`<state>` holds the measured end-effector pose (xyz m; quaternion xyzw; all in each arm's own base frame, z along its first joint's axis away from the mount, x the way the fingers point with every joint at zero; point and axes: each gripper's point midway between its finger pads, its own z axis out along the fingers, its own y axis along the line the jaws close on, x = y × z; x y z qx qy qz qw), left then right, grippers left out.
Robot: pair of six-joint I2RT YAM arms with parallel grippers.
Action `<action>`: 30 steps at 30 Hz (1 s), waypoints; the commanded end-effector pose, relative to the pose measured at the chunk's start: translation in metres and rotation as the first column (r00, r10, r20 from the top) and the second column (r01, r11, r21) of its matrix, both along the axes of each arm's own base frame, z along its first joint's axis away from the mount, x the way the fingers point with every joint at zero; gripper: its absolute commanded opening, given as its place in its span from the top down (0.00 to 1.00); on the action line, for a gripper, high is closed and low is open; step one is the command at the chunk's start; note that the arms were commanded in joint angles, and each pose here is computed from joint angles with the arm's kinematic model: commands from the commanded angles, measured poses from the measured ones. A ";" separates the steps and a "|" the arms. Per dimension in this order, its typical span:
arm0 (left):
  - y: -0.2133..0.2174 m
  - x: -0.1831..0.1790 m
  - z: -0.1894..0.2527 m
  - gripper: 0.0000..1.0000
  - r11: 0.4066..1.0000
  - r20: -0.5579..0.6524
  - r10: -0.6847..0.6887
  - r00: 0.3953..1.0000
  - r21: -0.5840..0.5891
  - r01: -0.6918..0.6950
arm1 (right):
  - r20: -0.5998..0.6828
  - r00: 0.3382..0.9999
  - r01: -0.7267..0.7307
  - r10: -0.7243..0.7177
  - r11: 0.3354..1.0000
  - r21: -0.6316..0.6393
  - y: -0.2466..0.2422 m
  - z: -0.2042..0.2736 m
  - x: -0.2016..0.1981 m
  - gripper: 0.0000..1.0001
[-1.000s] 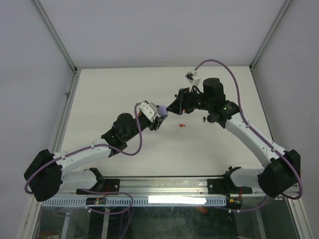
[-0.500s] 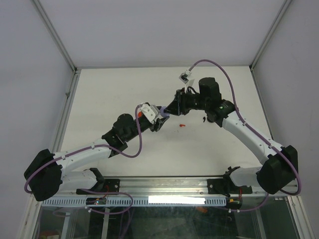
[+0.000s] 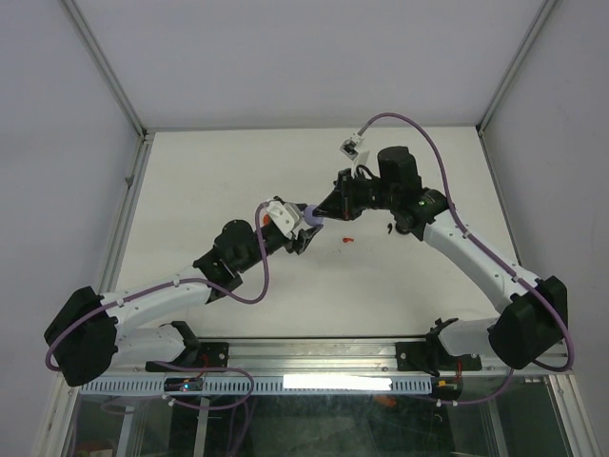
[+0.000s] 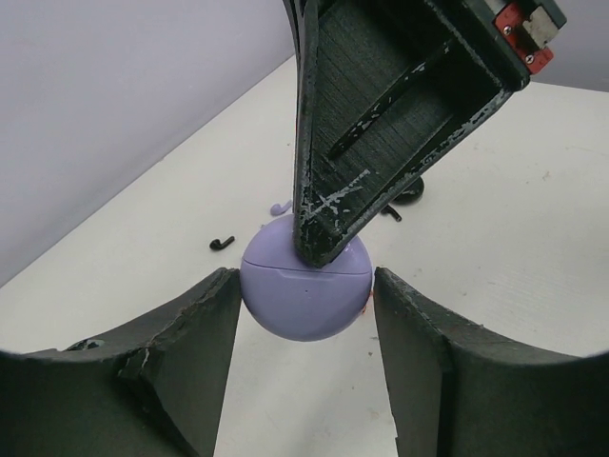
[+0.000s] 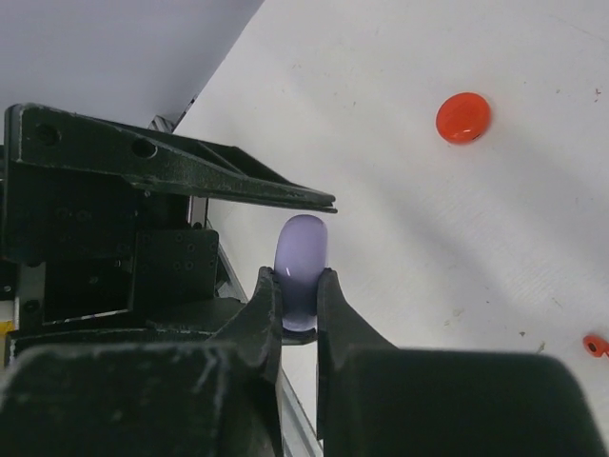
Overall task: Insert the wireless bluetooth earbuds into the charging case
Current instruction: Pick up the charging case at the center of the board.
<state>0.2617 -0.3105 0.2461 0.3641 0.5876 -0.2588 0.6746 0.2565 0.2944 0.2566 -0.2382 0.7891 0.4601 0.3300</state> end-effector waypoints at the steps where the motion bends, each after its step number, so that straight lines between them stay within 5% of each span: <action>1: 0.002 -0.011 0.030 0.35 0.996 0.073 -0.021 0.997 -0.086 0.027 | 0.074 0.995 -0.071 0.068 0.997 0.039 0.007 0.032 -0.008 1.00; 14: 0.031 -0.023 0.013 0.01 0.994 -0.125 0.005 0.992 -0.105 -0.018 | 0.157 0.981 -0.111 0.113 0.994 -0.019 -0.002 0.039 -0.007 1.00; 23: 0.043 -0.019 0.013 0.01 0.977 -0.300 -0.156 0.941 -0.185 0.103 | 0.216 0.963 -0.137 0.160 0.984 -0.115 -0.015 0.034 -0.010 1.00; 30: 0.032 -0.036 0.032 0.01 0.942 -0.256 -0.311 0.915 -0.215 0.260 | 0.264 0.926 -0.248 0.271 0.961 -0.120 -0.013 0.044 -0.024 1.00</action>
